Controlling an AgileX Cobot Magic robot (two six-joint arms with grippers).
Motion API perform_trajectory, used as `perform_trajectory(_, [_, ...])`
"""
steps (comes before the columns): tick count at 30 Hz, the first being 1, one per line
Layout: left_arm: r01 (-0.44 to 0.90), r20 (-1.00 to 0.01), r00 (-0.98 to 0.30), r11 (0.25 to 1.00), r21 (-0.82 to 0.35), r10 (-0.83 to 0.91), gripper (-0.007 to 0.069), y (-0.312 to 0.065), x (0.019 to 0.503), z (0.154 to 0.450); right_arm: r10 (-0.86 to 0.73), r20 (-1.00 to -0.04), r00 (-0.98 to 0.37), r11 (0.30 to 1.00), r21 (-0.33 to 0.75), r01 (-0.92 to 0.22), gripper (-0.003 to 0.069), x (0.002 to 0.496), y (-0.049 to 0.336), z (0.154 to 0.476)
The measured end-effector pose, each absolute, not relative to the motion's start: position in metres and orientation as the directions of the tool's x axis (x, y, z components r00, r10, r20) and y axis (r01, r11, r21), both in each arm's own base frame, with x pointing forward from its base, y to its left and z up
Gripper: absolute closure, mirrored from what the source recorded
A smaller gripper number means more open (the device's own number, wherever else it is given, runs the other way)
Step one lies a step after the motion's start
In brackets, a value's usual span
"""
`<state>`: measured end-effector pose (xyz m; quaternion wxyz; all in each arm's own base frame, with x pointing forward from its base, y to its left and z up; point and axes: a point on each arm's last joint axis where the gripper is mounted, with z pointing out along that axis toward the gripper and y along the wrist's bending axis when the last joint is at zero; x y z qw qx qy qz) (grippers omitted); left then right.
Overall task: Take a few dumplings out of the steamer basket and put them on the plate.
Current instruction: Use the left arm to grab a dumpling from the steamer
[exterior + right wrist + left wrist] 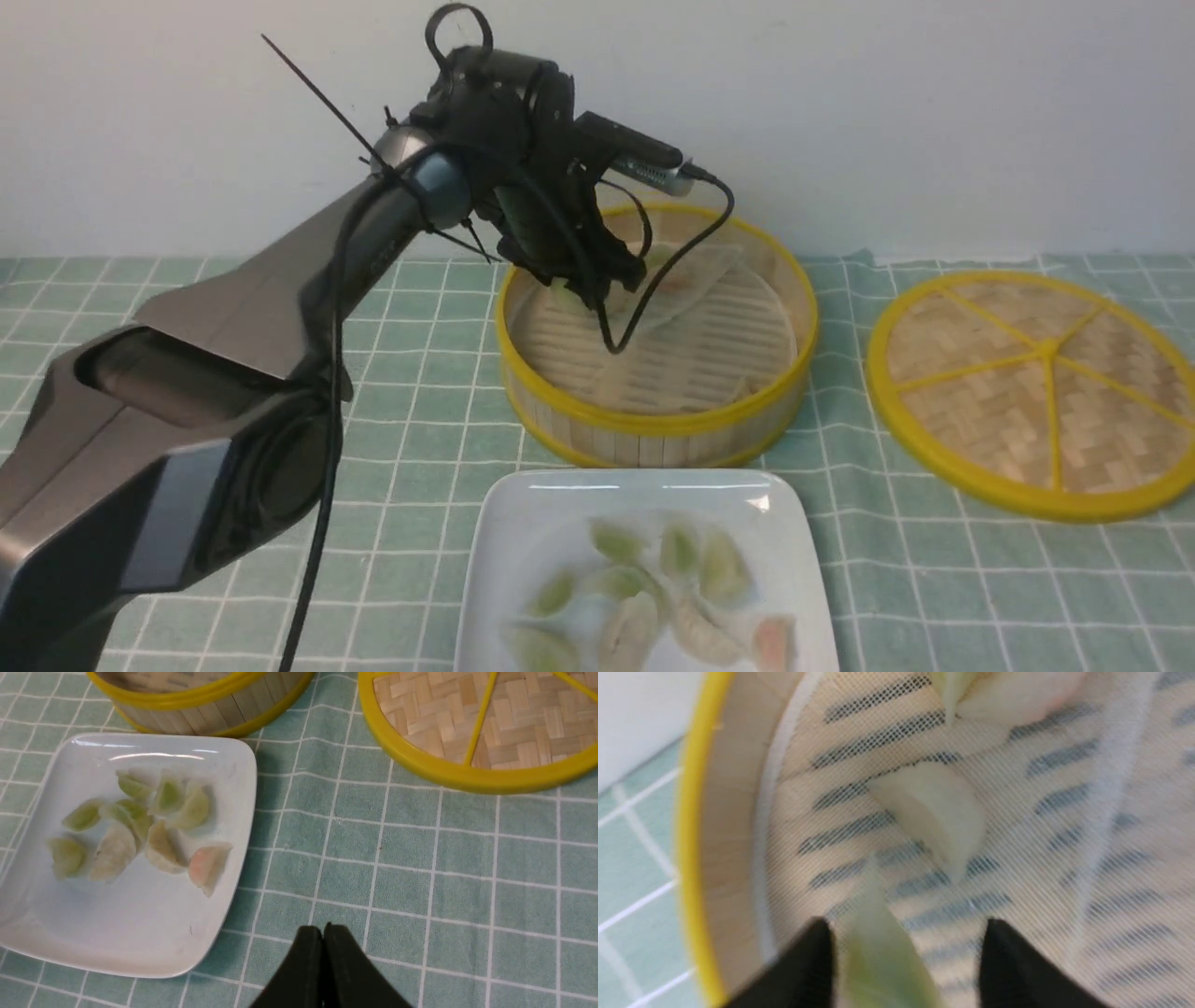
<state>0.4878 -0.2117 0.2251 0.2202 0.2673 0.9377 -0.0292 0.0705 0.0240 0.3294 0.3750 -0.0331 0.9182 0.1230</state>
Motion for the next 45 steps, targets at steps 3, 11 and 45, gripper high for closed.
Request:
perform_trajectory(3, [0.525,-0.458,-0.737,0.848,0.075,0.497,0.0567,-0.206,0.474,0.269,0.034,-0.696,-0.717,0.966,0.206,-0.154,0.0673,0.070,0.024,0.329])
perform_trajectory(11, [0.556,-0.545,-0.687,0.831,0.033,0.481,0.0631,-0.198,0.439,0.337,0.035,-0.696,-0.717,0.965,0.210,-0.156,0.0673,0.070,0.025,0.330])
perform_trajectory(45, [0.652,-0.227,-0.690,0.727,0.218,0.687,0.0096,-0.220,0.456,0.175,0.033,-0.696,-0.717,0.964,0.210,-0.160,0.0673,0.070,0.025,0.330])
